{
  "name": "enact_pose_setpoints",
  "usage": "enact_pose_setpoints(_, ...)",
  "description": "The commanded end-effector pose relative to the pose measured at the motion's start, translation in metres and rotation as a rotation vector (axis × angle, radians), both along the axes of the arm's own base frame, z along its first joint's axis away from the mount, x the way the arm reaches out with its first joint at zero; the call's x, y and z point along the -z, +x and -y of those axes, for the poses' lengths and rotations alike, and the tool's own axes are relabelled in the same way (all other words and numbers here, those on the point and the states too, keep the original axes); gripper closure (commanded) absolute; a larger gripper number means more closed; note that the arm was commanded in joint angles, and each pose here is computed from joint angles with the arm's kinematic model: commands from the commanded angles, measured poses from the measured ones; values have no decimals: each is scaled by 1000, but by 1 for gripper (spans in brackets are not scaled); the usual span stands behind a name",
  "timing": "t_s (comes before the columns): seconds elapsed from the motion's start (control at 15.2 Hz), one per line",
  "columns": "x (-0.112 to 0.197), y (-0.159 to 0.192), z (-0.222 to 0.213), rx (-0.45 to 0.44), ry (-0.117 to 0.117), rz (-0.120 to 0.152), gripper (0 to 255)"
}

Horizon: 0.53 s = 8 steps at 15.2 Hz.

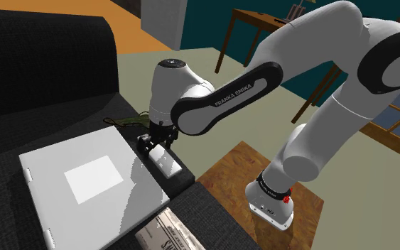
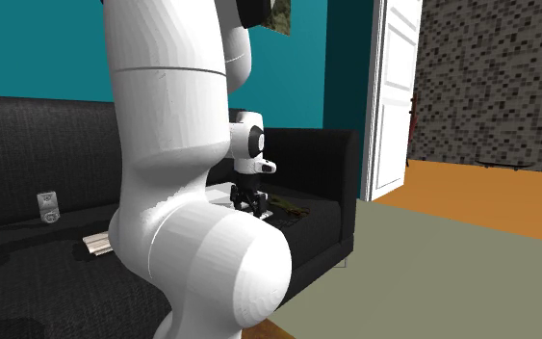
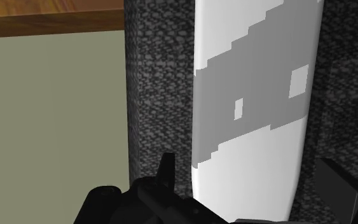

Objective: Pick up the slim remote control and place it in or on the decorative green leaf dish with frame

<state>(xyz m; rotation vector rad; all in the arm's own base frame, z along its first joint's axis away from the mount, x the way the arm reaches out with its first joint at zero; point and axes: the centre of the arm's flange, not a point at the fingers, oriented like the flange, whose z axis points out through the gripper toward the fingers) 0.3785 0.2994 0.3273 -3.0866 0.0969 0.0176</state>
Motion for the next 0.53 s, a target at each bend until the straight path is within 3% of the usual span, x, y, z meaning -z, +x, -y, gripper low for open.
enact_pose_setpoints(0.0,0,0,0,0,0,0,0)
enact_pose_setpoints(0.07,0,0,0,0,0,0,255)
enact_pose_setpoints(0.46,0,0,0,0,0,0,255)
